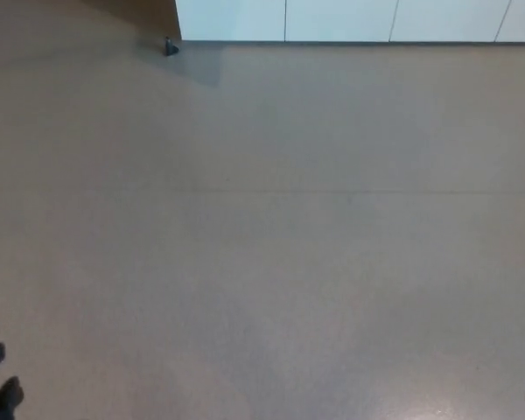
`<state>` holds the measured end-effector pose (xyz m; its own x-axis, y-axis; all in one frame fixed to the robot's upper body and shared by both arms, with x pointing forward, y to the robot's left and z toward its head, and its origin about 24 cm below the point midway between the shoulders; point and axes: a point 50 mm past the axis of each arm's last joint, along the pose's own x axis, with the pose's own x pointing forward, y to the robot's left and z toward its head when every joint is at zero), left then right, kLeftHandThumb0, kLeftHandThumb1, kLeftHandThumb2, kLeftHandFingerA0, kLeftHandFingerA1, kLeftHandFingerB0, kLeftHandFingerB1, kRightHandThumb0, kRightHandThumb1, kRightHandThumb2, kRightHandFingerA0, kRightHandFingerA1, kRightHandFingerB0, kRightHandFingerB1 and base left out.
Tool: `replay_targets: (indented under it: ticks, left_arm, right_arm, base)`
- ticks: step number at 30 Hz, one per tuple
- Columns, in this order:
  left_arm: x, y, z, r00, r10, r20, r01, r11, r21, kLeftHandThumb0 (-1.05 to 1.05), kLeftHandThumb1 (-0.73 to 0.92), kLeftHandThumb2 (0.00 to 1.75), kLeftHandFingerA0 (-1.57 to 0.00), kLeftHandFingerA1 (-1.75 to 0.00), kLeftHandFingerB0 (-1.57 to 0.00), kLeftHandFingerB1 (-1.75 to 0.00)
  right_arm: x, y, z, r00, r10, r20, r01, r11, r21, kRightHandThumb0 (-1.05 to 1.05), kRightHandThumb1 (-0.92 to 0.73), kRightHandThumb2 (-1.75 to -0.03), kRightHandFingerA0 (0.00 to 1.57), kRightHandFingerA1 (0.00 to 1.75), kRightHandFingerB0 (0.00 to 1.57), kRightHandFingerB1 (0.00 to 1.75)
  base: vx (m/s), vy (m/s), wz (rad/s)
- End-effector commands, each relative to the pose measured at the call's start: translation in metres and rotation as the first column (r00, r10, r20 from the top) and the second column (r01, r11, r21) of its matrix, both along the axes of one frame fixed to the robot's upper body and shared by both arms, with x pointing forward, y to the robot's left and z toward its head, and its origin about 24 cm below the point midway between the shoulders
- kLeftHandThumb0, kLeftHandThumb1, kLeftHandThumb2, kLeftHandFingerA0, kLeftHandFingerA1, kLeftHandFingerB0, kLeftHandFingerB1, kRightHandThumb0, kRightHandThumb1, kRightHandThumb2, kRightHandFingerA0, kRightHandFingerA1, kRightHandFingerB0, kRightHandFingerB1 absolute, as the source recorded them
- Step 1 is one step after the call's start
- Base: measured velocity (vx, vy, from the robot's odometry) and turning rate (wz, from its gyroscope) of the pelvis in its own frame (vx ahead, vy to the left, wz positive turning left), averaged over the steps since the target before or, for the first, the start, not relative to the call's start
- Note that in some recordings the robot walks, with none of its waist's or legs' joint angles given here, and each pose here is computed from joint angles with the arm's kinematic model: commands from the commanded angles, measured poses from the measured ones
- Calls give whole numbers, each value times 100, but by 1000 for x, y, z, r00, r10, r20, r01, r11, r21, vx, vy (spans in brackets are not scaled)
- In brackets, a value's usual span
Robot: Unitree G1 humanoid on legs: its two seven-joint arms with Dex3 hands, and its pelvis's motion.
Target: The robot walks towards an open cabinet and lifts its left hand to push the door towards the right to close it.
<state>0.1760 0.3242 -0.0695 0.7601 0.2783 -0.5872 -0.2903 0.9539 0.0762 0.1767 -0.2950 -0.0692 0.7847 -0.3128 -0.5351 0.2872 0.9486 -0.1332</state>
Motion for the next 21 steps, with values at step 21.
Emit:
replay_targets:
  ticks: [21]
  left_arm:
    - [0, 5, 7, 997, -26, 67, 29, 999, -34, -12, 87, 67, -30, -37, -18, -31]
  right_arm:
    - [0, 3, 3, 999, 6, 39, -8, 998, 58, -35, -69, -60, 61, 50, 41, 39]
  base:
    - [254, 71, 3]
